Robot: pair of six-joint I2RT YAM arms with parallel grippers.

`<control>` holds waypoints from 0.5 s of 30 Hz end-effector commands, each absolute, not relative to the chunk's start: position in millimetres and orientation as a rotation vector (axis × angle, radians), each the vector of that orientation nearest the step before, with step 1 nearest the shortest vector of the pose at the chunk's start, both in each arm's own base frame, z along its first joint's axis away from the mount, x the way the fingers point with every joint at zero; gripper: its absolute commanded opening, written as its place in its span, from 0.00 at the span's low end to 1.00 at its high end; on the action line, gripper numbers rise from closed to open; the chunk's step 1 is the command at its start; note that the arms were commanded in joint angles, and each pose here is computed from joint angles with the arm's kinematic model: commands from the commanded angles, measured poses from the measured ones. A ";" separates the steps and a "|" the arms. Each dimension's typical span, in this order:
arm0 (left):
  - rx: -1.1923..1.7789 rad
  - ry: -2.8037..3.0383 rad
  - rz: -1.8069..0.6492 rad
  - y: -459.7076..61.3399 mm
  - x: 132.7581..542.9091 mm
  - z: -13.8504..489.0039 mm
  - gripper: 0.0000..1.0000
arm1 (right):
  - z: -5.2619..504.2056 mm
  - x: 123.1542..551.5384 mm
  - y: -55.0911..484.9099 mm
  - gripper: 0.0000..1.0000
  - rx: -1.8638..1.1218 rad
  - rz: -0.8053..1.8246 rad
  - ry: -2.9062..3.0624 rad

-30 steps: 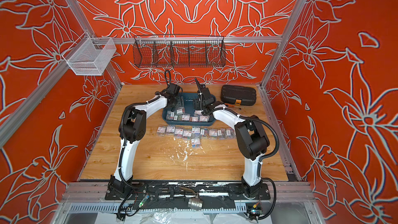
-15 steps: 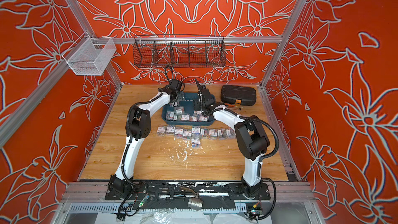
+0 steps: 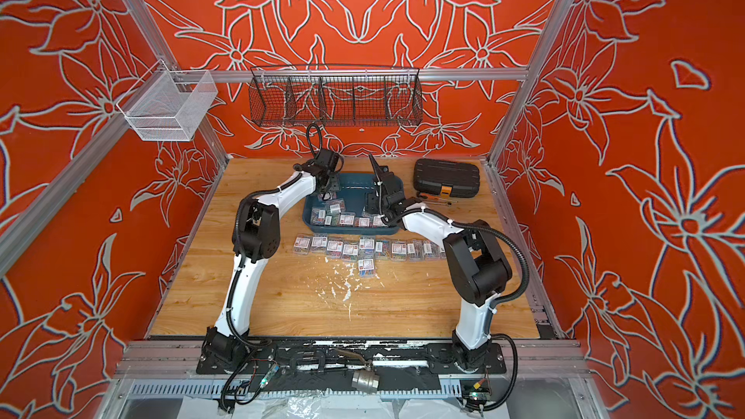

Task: Take the paper clips out of the storage box
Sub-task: Pick up the boxed paper clips from the storage box.

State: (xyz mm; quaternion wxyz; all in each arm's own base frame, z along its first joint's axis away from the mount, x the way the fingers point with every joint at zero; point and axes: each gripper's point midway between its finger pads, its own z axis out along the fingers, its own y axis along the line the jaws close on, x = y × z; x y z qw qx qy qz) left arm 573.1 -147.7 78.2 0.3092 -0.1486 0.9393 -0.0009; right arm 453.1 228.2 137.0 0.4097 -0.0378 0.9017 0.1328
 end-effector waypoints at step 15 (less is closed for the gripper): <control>-0.668 2.252 -0.522 -139.7 450.0 206.5 0.56 | 207.0 396.5 199.1 0.72 -0.038 0.463 2.001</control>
